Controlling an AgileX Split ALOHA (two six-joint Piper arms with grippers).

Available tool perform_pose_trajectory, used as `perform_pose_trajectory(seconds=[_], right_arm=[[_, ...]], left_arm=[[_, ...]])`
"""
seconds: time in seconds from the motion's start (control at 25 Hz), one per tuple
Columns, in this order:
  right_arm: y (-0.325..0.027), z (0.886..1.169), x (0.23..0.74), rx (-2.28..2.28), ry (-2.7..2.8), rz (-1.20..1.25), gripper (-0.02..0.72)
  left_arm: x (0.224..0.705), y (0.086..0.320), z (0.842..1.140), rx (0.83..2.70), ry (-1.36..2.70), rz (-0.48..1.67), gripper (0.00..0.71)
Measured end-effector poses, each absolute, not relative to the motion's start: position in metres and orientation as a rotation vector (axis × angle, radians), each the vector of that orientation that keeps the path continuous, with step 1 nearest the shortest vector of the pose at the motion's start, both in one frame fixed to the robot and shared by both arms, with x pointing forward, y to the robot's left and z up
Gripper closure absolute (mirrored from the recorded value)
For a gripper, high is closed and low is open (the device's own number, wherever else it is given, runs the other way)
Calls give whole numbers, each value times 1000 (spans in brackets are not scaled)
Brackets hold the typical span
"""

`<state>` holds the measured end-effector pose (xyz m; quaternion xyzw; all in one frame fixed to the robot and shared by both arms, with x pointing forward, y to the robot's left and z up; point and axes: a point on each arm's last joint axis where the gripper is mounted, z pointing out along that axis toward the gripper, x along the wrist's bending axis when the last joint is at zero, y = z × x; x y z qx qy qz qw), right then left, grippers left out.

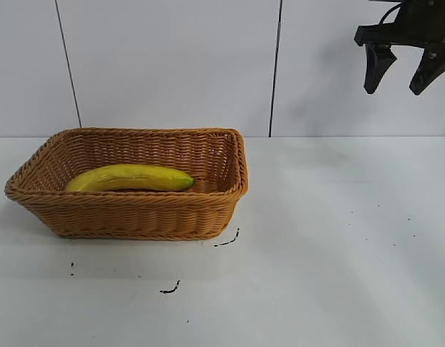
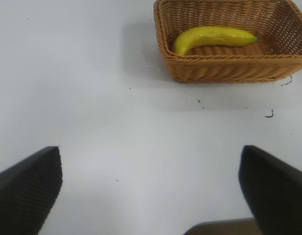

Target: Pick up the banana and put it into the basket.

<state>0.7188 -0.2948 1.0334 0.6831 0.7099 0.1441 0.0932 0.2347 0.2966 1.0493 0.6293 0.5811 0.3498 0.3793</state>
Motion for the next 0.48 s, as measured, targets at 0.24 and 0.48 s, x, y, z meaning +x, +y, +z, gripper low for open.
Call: perform_pose_trajectory(seconds=[0.24,0.48], right_arm=[[-286,1045,714,2010,2118,475,173],[-283,1048,678,2060,2168,412,173]], left_arm=[[235,297,1049,1608,1484,894,15],[235,297,1049,1608,1484,894,15]])
